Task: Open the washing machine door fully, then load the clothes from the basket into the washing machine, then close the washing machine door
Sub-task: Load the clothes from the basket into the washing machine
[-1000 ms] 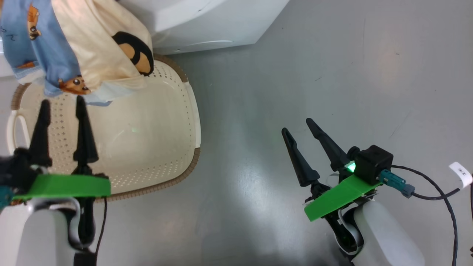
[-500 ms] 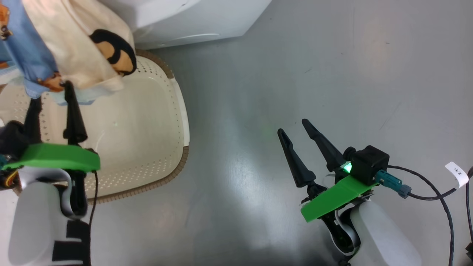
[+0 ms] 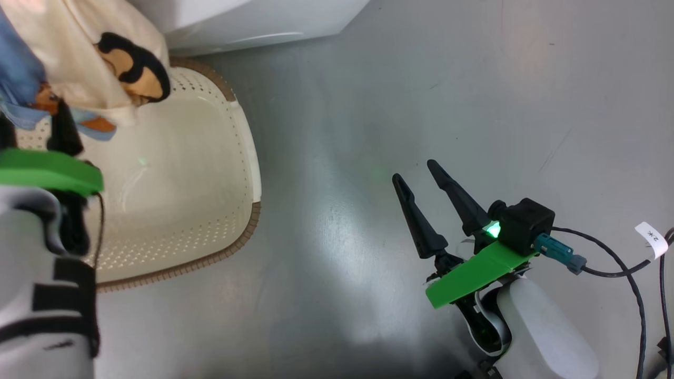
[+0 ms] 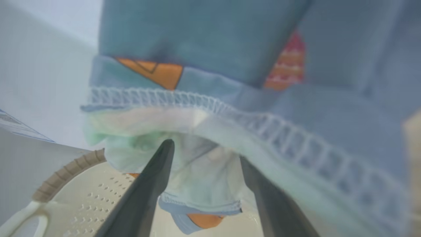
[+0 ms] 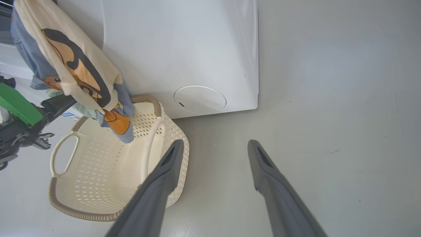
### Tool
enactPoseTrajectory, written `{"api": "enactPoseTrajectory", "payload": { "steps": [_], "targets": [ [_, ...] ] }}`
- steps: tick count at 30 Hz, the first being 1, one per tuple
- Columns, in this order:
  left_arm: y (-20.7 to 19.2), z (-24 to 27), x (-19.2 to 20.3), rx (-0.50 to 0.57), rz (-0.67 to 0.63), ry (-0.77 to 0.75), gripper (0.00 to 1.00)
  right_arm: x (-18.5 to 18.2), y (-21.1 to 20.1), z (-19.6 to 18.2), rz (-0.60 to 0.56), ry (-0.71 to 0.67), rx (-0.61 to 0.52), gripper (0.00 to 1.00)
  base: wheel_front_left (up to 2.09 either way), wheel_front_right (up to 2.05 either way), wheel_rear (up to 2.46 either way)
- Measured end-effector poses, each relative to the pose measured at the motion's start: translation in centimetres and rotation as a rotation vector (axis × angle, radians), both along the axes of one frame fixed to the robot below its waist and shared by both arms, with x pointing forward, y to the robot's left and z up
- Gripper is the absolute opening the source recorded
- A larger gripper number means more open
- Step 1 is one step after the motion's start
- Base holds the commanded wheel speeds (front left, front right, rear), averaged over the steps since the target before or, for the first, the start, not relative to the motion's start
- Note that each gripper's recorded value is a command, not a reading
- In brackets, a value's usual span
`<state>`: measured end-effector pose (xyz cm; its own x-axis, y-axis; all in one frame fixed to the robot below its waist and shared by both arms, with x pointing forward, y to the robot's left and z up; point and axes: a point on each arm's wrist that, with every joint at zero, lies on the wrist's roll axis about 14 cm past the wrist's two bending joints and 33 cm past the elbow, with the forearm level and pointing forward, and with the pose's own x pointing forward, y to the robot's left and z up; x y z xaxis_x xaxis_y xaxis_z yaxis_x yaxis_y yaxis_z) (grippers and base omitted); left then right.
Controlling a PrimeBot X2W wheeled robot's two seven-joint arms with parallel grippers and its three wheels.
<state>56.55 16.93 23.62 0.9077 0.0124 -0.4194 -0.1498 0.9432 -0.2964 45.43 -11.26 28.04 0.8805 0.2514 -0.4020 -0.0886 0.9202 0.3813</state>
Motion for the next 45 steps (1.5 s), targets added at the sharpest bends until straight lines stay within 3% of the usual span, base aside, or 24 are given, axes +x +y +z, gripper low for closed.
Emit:
{"api": "enactPoseTrajectory", "payload": {
  "steps": [6, 9, 10, 11, 13, 26, 35, 45],
  "targets": [
    [-0.8, 0.0, 1.4, -0.004, -0.049, -0.008, 1.00, -0.1, -0.1, -0.3, -0.002, 0.007, -0.003, 1.00, 0.00, 0.00, 0.00],
    [-3.0, 0.2, 1.5, -0.056, -0.097, -0.014, 1.00, 0.1, -0.1, -0.2, -0.001, 0.001, -0.002, 1.00, 0.00, 0.00, 0.00],
    [-3.6, 0.3, 1.5, -0.069, -0.113, -0.017, 0.84, 0.2, 0.0, -0.1, 0.001, -0.001, -0.001, 1.00, 0.00, 0.00, 0.00],
    [-4.0, 0.4, 1.5, -0.084, -0.123, -0.019, 0.49, 0.2, 0.0, -0.1, 0.001, -0.002, -0.001, 1.00, 0.00, 0.00, 0.00],
    [-4.2, 0.8, 1.7, -0.097, -0.138, -0.030, 0.00, 0.2, 0.0, 0.0, 0.003, -0.004, 0.000, 1.00, 0.00, 0.00, 0.00],
    [-4.5, 5.3, -0.4, -0.109, -0.191, -0.127, 0.00, 0.8, 1.0, 1.9, 0.018, -0.047, 0.022, 1.00, 0.00, 0.00, 0.00],
    [-7.3, 10.7, -1.7, -0.214, -0.291, -0.250, 0.00, 1.1, 1.8, 3.1, 0.033, -0.073, 0.034, 1.00, 0.00, 0.00, 0.00],
    [-4.3, 17.9, 2.0, -0.101, -0.261, -0.490, 0.00, 1.0, 1.6, 3.4, 0.026, -0.074, 0.038, 1.00, 0.00, 0.00, 0.00]
  ]
}}
